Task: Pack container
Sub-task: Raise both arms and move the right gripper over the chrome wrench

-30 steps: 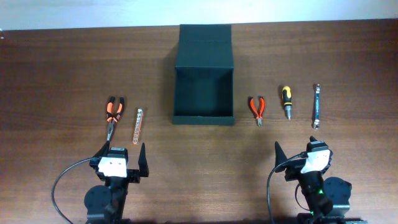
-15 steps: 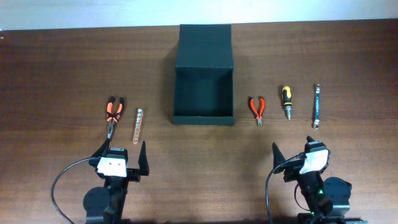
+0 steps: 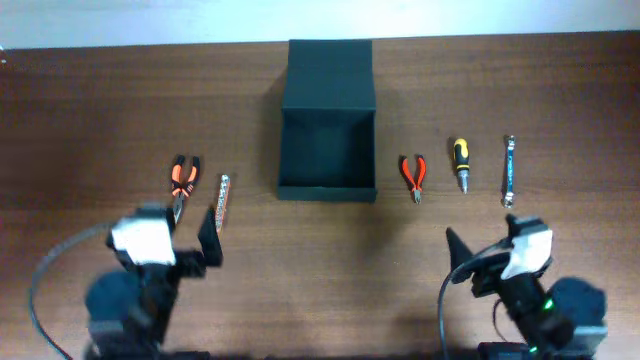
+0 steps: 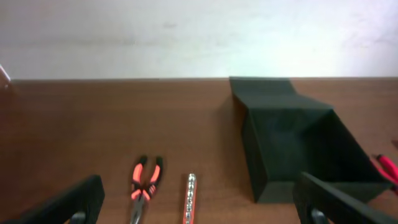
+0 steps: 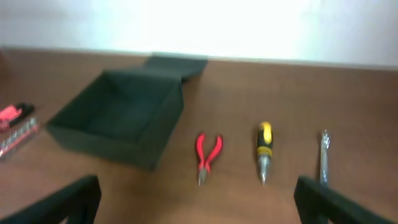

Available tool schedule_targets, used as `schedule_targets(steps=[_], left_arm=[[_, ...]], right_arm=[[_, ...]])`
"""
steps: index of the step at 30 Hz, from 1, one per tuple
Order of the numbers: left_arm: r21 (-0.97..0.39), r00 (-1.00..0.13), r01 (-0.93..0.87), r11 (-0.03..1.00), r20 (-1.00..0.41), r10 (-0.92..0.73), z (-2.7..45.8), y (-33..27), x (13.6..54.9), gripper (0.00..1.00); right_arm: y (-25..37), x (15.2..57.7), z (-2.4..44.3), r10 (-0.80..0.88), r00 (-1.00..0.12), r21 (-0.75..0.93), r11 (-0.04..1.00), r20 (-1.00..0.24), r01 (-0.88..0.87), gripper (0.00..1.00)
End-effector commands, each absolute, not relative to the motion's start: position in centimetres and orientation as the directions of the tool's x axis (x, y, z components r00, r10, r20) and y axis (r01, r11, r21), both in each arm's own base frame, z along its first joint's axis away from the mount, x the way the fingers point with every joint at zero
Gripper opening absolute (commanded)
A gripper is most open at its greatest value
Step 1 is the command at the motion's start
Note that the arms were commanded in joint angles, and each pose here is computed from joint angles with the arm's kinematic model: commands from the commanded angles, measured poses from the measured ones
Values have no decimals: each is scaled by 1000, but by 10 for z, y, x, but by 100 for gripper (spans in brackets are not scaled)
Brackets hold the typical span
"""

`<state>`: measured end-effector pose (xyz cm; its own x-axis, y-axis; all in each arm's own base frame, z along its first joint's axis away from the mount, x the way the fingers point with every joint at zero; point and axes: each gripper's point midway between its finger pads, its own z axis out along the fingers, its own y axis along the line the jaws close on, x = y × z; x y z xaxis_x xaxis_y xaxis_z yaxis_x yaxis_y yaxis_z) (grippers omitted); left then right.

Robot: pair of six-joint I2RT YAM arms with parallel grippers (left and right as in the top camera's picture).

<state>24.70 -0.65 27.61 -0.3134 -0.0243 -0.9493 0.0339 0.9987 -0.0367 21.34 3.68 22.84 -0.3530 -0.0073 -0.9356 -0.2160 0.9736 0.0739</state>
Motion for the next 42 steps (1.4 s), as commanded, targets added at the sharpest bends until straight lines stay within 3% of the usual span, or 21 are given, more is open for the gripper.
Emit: schedule_targets(steps=[1,7,14,16,17,20,26,34,42], left_arm=[[-41,-424,11,999,-905,-33,288,-4,276,99],[-93,-581,211,973,-812,49,302,-32,332,99],[-169,-680,193,967,-733,7,282,-21,383,99],[-158,-707,161,974,-707,2,268,-14,389,99],[-146,-717,144,979,-697,2,263,-10,391,99],[-102,-741,93,990,-671,0,249,2,397,99],[-22,-760,19,1000,-650,0,239,21,400,99],[-20,-761,17,1000,-649,0,238,22,400,99],[-20,-761,17,1000,-649,0,238,22,400,99]], right_arm=[[29,225,254,2,-433,85,982,-901,-171,99],[22,253,303,-50,-567,51,986,-822,-161,99],[31,272,321,-36,-665,121,975,-746,-188,99],[23,281,309,27,-707,146,983,-707,-109,95],[15,286,302,75,-729,156,987,-681,-44,86],[-5,299,277,186,-776,174,980,-602,100,85],[-39,326,214,280,-863,169,959,-420,229,82],[-64,348,137,304,-923,129,951,-234,281,83],[-98,362,99,265,-941,19,964,-212,267,83]])
